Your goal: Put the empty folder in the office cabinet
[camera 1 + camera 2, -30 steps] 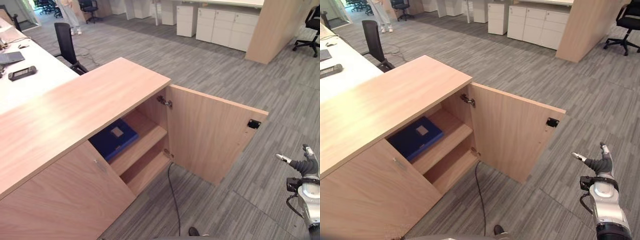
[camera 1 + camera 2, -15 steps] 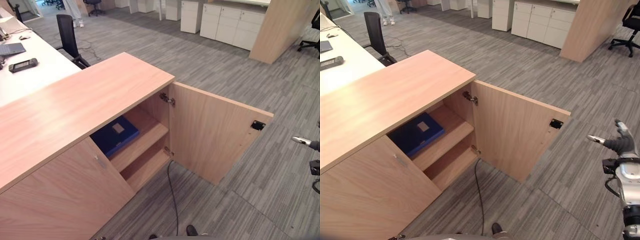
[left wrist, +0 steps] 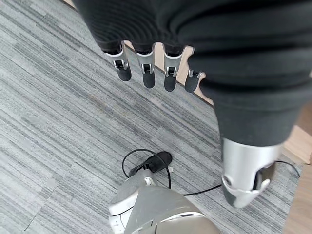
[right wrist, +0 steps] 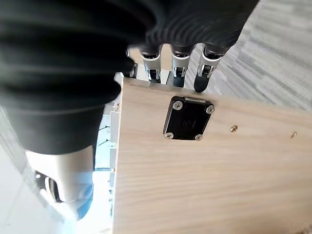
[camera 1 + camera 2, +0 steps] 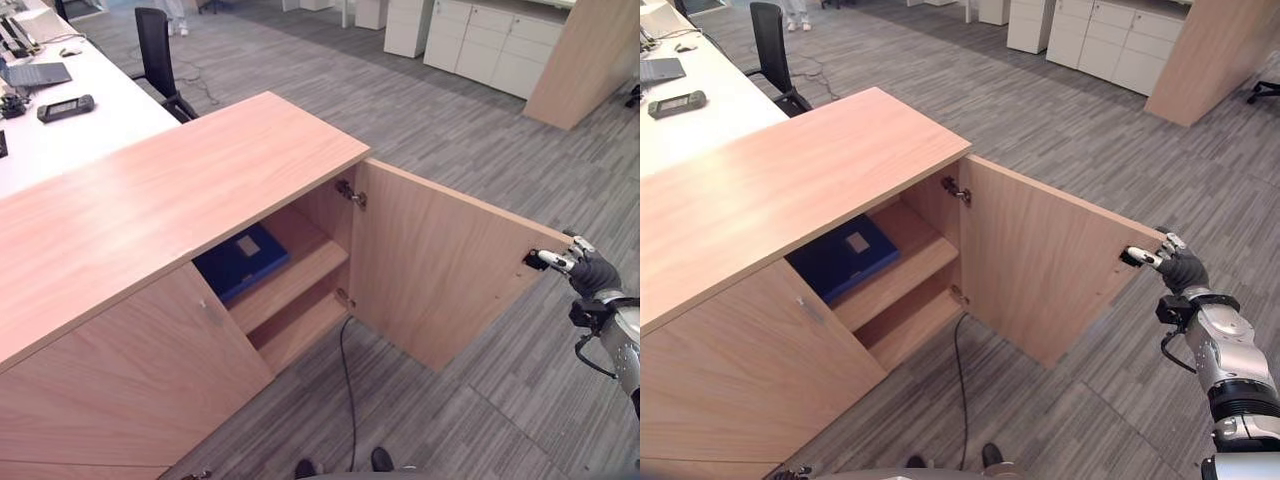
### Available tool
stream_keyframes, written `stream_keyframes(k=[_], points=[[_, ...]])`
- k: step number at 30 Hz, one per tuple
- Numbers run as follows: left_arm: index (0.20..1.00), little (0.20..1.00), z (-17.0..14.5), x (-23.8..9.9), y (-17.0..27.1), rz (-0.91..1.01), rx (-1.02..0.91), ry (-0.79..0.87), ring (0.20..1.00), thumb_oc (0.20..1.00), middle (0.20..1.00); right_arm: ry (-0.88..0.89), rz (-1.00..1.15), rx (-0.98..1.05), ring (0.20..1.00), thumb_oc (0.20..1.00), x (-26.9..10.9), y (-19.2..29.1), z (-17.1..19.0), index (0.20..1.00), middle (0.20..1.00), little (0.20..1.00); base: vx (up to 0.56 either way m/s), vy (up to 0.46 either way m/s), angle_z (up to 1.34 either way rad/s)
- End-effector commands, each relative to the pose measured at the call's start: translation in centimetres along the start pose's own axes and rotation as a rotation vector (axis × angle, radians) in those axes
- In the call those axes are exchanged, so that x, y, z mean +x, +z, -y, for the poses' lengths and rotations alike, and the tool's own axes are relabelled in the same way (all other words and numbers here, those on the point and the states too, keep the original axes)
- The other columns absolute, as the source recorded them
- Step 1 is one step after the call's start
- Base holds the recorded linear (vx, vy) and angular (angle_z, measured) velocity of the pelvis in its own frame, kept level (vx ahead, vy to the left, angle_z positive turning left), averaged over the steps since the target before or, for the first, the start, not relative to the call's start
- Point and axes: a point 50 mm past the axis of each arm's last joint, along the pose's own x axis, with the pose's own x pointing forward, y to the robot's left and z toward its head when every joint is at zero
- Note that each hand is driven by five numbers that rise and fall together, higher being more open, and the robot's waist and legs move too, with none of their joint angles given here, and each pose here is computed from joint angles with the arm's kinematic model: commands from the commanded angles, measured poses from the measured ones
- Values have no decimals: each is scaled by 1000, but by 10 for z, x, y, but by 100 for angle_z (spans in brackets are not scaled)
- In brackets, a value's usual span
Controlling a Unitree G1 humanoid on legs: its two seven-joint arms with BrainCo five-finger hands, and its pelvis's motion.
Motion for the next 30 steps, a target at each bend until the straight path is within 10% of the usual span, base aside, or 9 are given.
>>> stream_keyframes(k=[1,30], points=[[1000,1000,-21,-5,-17,-78,42,39,1000,1000,1000,142,87,108,1000,1000,14,14,-29,1000,1000,1000,0,0,0],[1000,1000,-25,-7,-29,-124,39,82,1000,1000,1000,1000,171,290,1000,1000,-37,23,-198,1000,1000,1000,4,1,-8]])
